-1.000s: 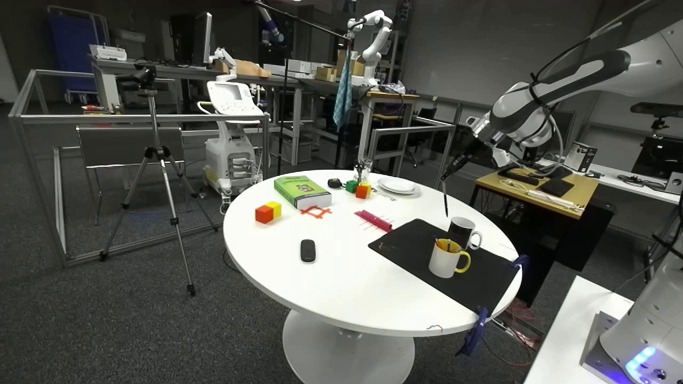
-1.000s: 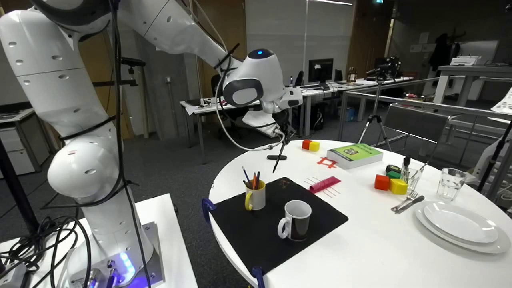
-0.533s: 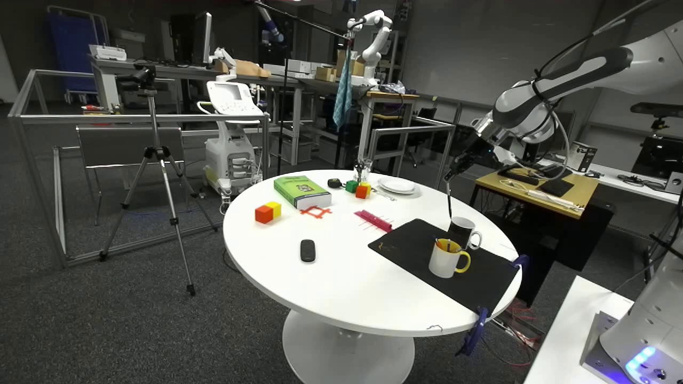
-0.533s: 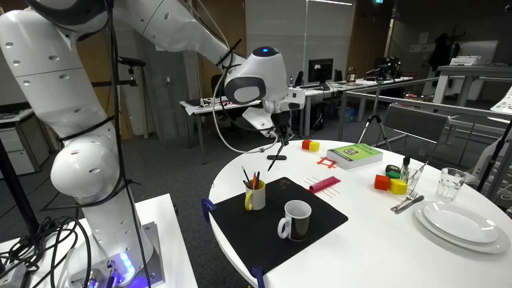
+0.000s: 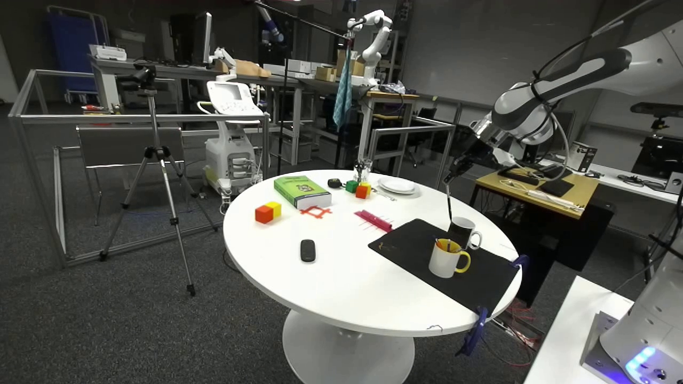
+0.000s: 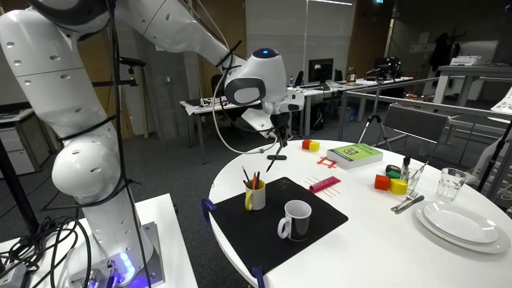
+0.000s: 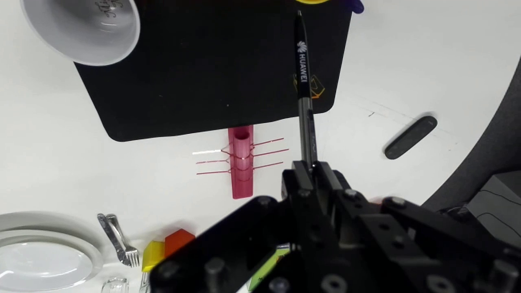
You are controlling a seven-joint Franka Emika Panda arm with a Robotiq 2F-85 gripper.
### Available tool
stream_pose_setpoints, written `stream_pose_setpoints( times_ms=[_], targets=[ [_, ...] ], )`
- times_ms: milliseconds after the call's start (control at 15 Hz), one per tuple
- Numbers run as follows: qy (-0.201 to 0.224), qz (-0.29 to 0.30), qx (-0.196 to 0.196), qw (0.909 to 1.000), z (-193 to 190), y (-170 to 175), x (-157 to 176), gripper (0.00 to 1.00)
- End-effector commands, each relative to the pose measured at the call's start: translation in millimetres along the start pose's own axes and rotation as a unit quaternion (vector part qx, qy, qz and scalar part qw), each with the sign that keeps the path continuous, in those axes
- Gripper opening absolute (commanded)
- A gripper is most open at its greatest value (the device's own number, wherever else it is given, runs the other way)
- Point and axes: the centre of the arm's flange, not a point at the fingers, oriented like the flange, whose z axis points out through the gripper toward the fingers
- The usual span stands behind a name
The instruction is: Move the pen from the right cup to the left cup
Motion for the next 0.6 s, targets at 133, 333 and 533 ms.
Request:
stream_pose_setpoints(
  times_ms=[133, 333, 533],
  targets=[
    [-0.023, -0.039, -0.003, 0.999, 27, -20, -1, 0.02],
    [-0.04, -0.057, -0.005, 0.9975, 40, -27, -4, 0.02],
    [-0.049, -0.071, -0.011, 0.9962, 49, -30, -8, 0.02]
  ],
)
